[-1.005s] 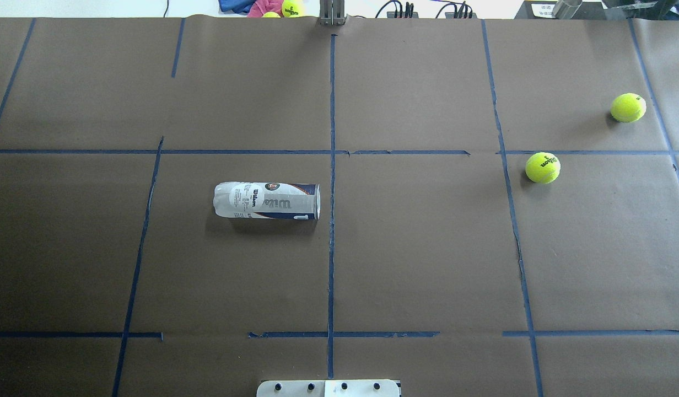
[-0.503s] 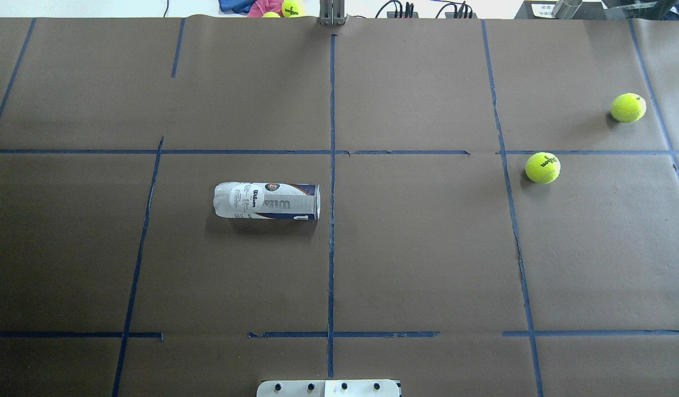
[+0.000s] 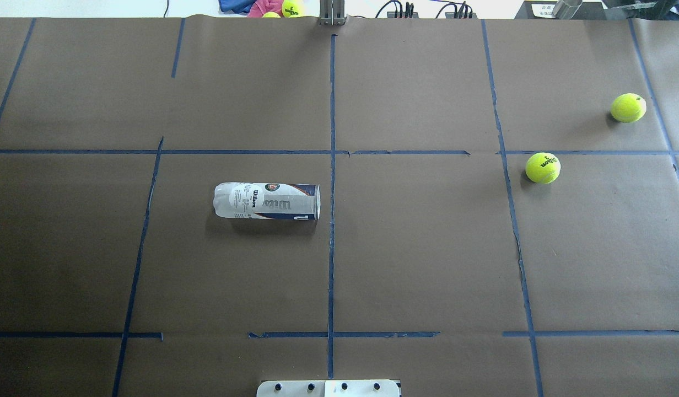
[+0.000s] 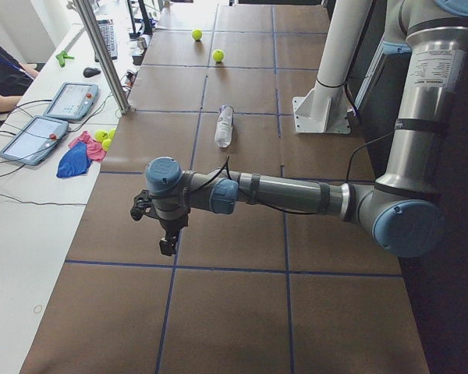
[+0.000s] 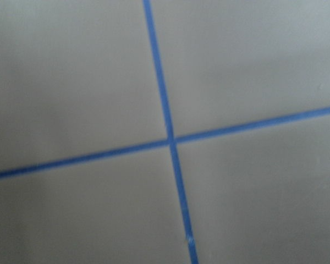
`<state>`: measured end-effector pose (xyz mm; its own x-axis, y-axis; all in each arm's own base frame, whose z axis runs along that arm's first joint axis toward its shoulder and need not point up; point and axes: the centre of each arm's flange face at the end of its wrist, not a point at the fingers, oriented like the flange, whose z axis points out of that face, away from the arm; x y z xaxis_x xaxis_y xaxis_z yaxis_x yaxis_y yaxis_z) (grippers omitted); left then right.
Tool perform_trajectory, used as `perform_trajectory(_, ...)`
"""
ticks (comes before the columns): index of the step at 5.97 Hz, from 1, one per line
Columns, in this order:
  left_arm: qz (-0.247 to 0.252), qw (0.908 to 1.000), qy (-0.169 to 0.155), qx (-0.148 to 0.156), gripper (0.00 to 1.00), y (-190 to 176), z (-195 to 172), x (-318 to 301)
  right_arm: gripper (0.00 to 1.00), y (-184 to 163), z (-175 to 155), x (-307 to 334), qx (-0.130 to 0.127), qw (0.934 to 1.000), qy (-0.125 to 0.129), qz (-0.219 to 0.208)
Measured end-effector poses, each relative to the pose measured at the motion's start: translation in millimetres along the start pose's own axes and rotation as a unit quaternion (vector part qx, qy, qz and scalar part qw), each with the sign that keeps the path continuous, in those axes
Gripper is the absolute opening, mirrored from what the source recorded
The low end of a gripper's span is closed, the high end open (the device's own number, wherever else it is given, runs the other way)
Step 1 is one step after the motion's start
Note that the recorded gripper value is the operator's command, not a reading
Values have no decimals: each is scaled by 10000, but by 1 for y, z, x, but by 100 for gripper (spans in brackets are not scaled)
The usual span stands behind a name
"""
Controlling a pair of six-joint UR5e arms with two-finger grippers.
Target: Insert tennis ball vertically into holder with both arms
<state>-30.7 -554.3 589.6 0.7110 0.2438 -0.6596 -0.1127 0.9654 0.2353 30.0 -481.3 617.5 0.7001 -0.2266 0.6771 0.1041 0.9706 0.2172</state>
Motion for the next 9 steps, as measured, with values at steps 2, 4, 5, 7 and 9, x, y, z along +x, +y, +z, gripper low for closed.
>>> perform_trajectory(2, 371, 9984, 7, 435, 100, -17, -17, 18, 100, -13, -7, -7, 94, 9999, 3, -93)
perform_trajectory(4, 1014, 9913, 208, 814, 100, -73, -19, 111, 100, -19, -11, -10, 140, 9998, 5, -136)
perform_trajectory(5, 1692, 9805, 371, 926, 100, -103, -19, 186, 100, -19, -11, -10, 141, 9998, 6, -131)
perform_trajectory(7, 2692, 9543, 733, 1071, 100, -136, -20, 311, 100, -20, -13, -11, 152, 9998, 6, -134)
perform_trajectory(9, 3433, 9273, 729, 1303, 100, -148, -15, 438, 100, -21, -14, -13, 172, 9997, 6, -151)
